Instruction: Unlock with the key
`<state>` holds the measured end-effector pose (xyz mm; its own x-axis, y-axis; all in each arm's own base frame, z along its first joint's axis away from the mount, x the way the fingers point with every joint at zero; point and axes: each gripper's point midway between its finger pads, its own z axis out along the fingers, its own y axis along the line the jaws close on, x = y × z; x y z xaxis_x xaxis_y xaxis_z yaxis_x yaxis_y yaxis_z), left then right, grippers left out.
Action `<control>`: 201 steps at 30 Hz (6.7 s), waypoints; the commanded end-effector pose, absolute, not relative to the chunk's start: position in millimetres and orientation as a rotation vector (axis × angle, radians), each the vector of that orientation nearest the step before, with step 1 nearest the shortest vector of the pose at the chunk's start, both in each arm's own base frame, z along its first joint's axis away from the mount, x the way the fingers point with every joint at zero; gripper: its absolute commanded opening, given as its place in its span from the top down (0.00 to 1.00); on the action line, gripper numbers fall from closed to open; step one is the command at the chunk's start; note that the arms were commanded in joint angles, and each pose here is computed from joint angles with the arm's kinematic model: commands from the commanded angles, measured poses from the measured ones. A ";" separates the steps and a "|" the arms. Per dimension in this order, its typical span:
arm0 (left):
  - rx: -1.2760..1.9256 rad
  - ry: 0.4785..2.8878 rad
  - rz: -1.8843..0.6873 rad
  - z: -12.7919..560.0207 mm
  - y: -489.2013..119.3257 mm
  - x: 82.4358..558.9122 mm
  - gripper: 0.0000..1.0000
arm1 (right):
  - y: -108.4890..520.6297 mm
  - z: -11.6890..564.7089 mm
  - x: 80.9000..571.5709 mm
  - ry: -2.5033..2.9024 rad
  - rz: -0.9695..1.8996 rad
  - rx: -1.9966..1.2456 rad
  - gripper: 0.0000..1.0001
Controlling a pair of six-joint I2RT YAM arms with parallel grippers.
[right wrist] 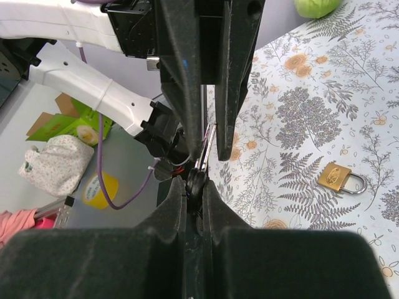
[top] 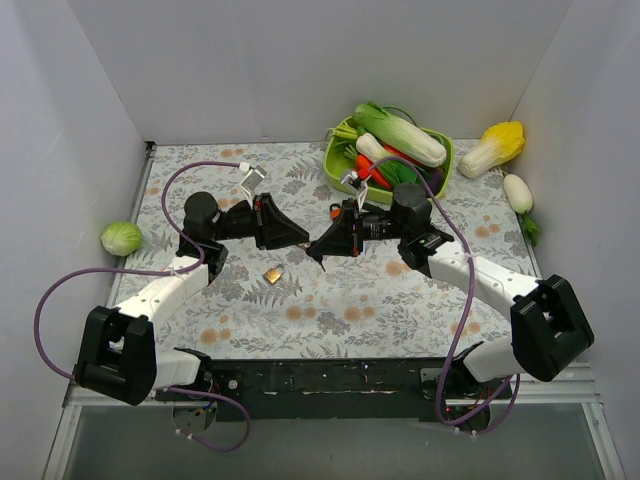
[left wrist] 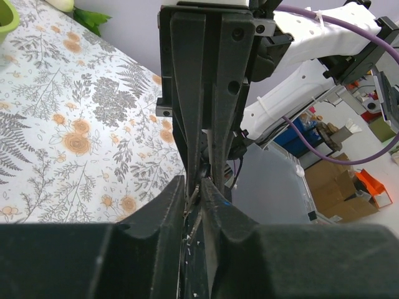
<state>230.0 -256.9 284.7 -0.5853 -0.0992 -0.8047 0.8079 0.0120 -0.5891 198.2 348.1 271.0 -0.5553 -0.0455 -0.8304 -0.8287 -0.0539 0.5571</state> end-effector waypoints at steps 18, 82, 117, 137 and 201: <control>0.789 1.571 -1.666 289.4 -258.2 224.2 1.00 | 347.6 288.2 196.8 1.542 1.697 -0.952 0.99; 0.786 1.607 -1.590 285.5 -259.6 231.3 1.00 | 349.7 275.8 205.3 1.583 1.490 -0.975 0.48; 0.710 1.622 -1.533 285.9 -259.7 243.3 0.86 | 352.1 258.1 199.9 1.630 1.531 -0.964 0.99; 0.108 1.880 -0.822 230.2 -213.5 322.2 0.02 | 207.6 248.5 301.0 1.858 0.769 -0.360 0.99; -0.108 2.408 -0.036 37.2 -337.7 459.3 0.29 | 189.4 262.4 239.4 1.684 0.859 -0.356 0.99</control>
